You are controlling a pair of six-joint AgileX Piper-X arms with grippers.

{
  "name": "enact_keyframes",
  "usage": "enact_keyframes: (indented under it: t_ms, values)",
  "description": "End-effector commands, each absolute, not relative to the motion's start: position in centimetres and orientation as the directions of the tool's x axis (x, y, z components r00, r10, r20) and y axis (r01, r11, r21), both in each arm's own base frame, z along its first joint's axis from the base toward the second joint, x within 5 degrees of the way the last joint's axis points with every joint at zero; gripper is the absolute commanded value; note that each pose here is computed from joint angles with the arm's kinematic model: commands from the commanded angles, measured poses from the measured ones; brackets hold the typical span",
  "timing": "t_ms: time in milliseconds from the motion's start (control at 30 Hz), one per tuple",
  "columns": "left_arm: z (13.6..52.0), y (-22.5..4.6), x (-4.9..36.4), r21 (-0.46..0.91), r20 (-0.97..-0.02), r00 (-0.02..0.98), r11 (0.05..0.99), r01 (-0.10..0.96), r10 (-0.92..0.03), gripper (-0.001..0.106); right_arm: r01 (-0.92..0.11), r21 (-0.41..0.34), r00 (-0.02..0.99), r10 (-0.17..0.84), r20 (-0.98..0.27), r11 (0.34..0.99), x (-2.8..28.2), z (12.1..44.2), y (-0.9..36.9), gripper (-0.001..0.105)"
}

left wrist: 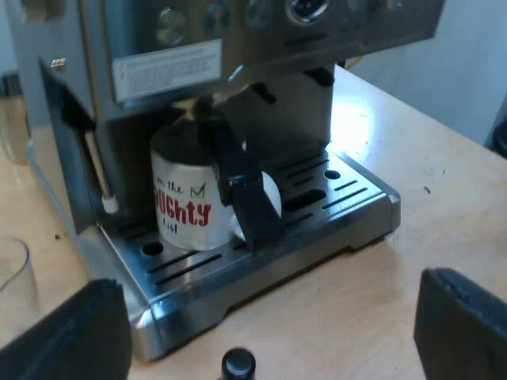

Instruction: Remove mug from coffee machine

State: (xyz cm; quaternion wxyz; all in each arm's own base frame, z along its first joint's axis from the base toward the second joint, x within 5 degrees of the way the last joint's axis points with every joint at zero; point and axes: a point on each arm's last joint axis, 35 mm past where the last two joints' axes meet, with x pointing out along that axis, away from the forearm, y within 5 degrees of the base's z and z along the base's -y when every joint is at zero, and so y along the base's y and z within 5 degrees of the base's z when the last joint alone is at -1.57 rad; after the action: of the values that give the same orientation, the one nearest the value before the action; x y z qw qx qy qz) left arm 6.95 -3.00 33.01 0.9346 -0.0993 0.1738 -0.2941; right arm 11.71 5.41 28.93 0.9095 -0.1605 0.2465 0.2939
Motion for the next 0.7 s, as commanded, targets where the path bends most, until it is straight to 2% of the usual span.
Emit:
enact_keyframes:
  t_ms: [33, 300, 467, 700]
  values:
    - [33.1, -3.3, 7.1, -0.221, -0.247, 0.772, 0.81, 0.543, -0.585, 0.079, -0.65, -0.181, 0.703, 0.495, -0.51, 0.738, 12.3, 29.5, 6.6, 0.071]
    - [31.4, -3.4, 7.6, -0.224, -0.295, 0.774, 0.827, 0.515, -0.561, 0.079, -0.681, -0.224, 0.69, 0.508, -0.516, 0.697, 13.2, 28.9, 9.0, 0.071]
    - [29.3, -3.6, 8.2, -0.244, -0.331, 0.749, 0.819, 0.519, -0.573, 0.079, -0.677, -0.172, 0.679, 0.518, -0.52, 0.715, 14.0, 28.4, 10.2, 0.071]
    - [29.6, -3.9, 8.3, -0.251, -0.284, 0.721, 0.775, 0.58, -0.632, 0.079, -0.667, -0.162, 0.694, 0.529, -0.488, 0.727, 15.4, 28.1, 11.2, 0.071]
